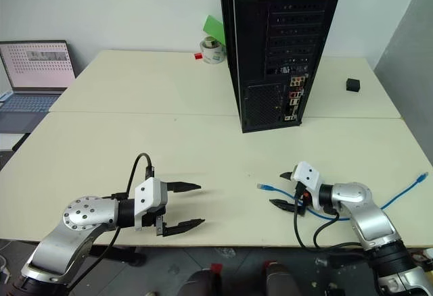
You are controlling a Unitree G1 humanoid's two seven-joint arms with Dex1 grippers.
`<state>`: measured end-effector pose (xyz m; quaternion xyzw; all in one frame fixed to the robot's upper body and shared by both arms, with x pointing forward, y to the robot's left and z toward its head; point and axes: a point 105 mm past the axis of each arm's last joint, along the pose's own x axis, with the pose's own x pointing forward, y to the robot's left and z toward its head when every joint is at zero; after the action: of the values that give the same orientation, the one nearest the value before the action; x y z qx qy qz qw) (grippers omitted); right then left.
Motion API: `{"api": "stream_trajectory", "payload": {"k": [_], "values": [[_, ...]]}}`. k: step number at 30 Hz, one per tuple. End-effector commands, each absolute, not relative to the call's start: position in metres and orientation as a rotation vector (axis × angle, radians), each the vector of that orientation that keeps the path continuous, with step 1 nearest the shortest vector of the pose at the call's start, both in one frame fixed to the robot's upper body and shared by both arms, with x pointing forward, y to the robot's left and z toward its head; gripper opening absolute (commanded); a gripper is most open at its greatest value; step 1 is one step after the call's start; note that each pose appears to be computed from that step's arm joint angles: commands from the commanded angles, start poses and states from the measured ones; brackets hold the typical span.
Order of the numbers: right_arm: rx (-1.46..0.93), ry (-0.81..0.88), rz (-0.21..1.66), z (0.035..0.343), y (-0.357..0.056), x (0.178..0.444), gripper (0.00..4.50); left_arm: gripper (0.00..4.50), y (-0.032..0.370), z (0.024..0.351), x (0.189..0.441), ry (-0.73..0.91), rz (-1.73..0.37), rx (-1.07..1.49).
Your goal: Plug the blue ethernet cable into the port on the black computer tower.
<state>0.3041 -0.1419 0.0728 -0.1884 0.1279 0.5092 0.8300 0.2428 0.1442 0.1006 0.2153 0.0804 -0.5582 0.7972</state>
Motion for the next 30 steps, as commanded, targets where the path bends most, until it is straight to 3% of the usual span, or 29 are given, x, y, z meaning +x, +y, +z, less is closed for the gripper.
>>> {"api": "stream_trajectory", "payload": {"k": [1,15,23,30], "values": [[-0.433,0.283,1.095,0.071,-0.147,0.305,3.51,4.5,0.146,0.107,0.241,0.143,-1.197,0.489],[-0.575,0.272,1.148,0.07,-0.152,0.3,0.1,4.5,0.142,0.11,0.243,0.14,-1.192,0.481],[-0.64,0.18,1.217,0.089,-0.132,0.3,0.04,4.5,0.138,0.118,0.252,0.141,-1.189,0.48],[-0.632,0.081,1.331,0.116,-0.087,0.297,0.04,4.5,0.118,0.126,0.266,0.121,-1.22,0.439]]}}
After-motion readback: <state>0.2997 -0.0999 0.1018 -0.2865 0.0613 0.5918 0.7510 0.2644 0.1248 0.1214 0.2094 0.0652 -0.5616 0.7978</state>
